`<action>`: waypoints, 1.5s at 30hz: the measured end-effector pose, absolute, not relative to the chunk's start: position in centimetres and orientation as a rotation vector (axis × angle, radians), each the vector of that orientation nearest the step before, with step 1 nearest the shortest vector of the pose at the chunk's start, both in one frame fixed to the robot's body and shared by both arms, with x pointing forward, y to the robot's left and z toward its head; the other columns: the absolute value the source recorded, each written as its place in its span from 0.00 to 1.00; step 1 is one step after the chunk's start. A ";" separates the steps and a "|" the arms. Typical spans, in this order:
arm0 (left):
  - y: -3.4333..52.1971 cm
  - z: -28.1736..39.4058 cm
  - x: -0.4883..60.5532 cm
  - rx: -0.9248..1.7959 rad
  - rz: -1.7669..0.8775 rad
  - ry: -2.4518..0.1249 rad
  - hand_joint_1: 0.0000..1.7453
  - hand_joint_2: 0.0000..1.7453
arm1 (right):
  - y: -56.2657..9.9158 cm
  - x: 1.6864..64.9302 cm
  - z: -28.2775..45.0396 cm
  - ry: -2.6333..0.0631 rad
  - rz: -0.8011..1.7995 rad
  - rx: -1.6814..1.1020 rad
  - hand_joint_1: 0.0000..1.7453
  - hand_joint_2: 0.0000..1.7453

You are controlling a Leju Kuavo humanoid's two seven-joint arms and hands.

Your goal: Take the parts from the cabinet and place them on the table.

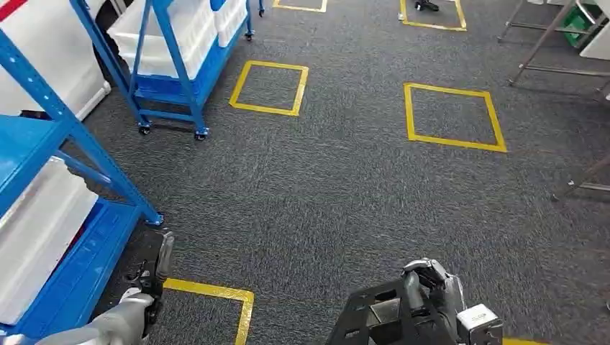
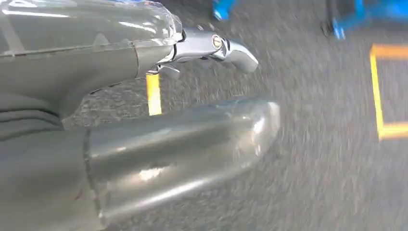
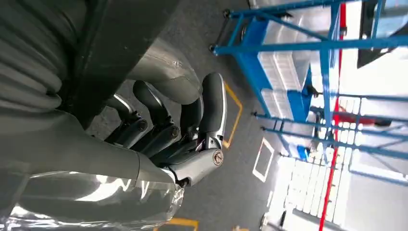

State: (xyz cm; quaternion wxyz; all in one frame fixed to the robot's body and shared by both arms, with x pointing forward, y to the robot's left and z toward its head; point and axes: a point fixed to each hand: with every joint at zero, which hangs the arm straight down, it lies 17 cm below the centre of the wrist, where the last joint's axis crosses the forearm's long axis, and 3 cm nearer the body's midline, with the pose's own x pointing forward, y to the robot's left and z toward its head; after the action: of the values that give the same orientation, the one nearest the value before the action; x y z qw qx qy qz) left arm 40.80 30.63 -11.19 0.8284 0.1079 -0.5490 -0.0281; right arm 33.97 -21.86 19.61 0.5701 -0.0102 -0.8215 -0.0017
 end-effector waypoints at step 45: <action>25.6 -20.9 27.8 0.140 -0.265 -0.783 0.00 0.00 | -20.8 34.9 18.5 -1.891 0.003 -0.003 1.00 1.00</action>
State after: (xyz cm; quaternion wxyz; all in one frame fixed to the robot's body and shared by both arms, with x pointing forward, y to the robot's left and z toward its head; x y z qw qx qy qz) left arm 27.83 25.56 -20.93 0.9133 0.0682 -0.3802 -0.1288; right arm 34.88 -20.79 18.46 0.5854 -0.0011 -0.8107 0.0015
